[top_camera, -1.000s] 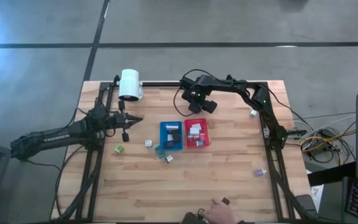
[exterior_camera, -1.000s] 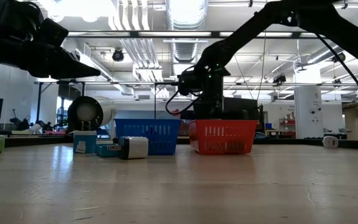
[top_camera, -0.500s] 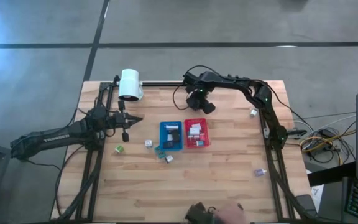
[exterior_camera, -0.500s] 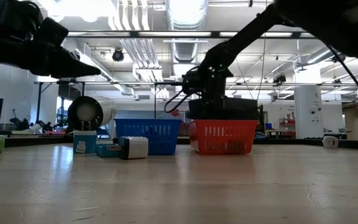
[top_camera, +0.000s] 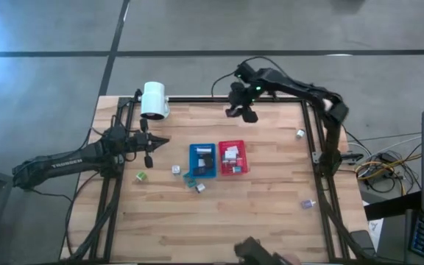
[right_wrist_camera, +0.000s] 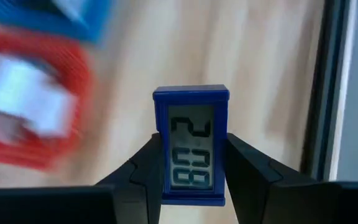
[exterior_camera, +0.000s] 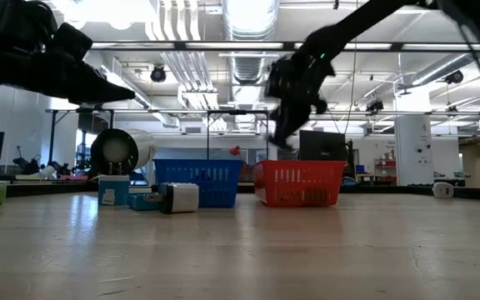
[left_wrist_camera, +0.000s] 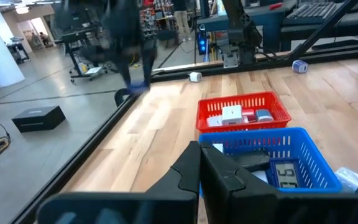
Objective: Pick & Place Office items
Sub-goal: Put the dark blue digital clock into the blue bin
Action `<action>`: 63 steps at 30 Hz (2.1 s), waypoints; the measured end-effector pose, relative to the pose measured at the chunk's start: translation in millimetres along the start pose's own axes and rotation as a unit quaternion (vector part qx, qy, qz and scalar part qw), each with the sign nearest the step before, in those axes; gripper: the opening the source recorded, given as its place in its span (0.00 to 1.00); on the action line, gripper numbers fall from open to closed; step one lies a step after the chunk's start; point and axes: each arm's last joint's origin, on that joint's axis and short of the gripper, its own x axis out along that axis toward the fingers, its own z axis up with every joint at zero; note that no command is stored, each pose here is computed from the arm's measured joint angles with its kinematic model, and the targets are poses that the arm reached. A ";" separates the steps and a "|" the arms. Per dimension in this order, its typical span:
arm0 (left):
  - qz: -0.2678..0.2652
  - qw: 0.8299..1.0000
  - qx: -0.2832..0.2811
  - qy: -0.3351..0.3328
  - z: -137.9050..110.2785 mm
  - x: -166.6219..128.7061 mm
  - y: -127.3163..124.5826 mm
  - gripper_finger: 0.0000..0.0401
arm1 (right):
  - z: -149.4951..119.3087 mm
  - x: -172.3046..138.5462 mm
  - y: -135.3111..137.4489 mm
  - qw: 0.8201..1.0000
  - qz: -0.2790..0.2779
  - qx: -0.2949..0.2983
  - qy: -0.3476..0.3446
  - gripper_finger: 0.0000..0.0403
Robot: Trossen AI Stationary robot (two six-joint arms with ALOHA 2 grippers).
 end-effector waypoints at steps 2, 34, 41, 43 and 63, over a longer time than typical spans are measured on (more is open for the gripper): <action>0.001 1.000 -0.004 -0.003 0.6 0.0 0.1 0.03 | 6.3 -17.8 14.9 0.997 0.020 -0.018 -0.068 0.31; -0.029 0.998 -0.008 -0.051 8.9 6.3 -1.2 0.03 | -76.2 -13.6 218.2 0.852 -0.061 0.002 -0.519 0.31; -0.072 0.995 0.064 -0.036 4.7 18.1 -12.0 0.03 | -70.1 -8.8 213.6 0.858 -0.045 0.022 -0.512 0.31; -0.092 0.990 0.091 -0.051 6.9 21.3 -18.6 0.03 | -67.7 -5.0 211.8 0.861 -0.032 0.036 -0.506 0.31; -0.039 0.943 0.329 -0.025 66.3 71.9 -75.2 0.42 | -12.6 28.5 186.7 0.871 0.063 0.083 -0.479 0.30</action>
